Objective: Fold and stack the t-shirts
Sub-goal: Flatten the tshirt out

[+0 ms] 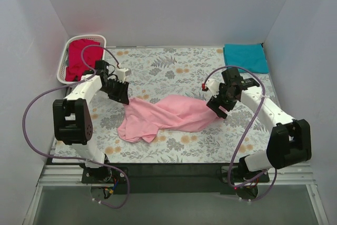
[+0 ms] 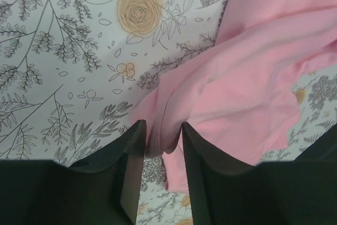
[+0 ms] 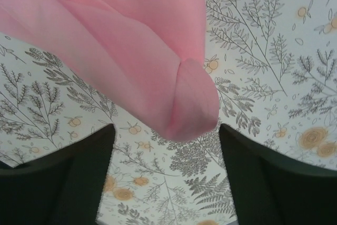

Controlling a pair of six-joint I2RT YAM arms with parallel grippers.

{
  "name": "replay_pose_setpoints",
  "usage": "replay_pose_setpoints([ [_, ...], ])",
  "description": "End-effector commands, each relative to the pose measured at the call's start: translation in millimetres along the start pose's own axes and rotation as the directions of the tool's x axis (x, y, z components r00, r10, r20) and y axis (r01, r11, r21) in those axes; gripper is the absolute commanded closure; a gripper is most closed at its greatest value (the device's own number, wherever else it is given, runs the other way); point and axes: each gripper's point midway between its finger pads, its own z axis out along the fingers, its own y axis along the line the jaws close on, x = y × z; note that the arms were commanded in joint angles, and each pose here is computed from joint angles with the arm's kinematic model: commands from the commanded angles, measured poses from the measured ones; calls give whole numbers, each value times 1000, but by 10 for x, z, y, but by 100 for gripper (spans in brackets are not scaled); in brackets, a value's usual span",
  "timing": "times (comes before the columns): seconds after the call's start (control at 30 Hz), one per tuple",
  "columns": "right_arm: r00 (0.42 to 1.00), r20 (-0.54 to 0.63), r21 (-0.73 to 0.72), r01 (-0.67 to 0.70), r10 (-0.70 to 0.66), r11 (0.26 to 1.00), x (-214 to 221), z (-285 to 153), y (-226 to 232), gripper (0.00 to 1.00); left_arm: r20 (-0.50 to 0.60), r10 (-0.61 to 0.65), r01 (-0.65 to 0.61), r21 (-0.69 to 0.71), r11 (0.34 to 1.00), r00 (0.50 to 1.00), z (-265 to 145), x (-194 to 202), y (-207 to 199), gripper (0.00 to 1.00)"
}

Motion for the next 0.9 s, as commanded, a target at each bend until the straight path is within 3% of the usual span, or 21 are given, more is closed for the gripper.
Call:
replay_pose_setpoints([
  [0.0,996,65,55,59,-63,997,-125,-192,-104,4,112,47,-41,-55,998,993,-194,-425,82,66],
  [0.1,992,80,93,92,-100,991,-156,-289,-192,7,136,23,-17,-49,999,990,-237,-509,66,59],
  [0.2,986,97,92,129,-138,987,-206,-327,-187,27,130,1,1,-22,1000,992,-281,-461,-26,59],
  [0.23,986,97,94,130,-139,987,-213,-342,-199,38,147,-19,24,-33,999,989,-376,-439,20,59],
  [0.3,990,74,71,118,-124,990,-176,-364,-164,46,145,-33,36,-20,999,989,-417,-372,-51,59],
  [0.4,988,104,47,110,-115,993,-174,-523,-137,46,165,-29,31,-15,999,986,-546,-338,-187,58],
  [0.53,967,161,120,177,-195,977,-75,-739,-284,49,177,-3,-9,65,998,984,-686,-260,-451,55],
  [0.63,908,174,221,340,-380,914,-54,-762,-305,49,196,-2,-21,113,993,981,-706,-181,-610,54],
  [0.73,807,184,277,505,-561,817,-50,-660,-229,47,181,-23,-5,153,988,983,-714,-122,-700,53],
  [0.8,699,192,327,616,-689,717,-39,-540,-127,45,182,-31,2,156,988,983,-732,-109,-721,52],
  [0.87,629,192,383,659,-753,648,-62,-486,-86,43,178,-36,8,158,987,983,-714,-58,-735,52],
])
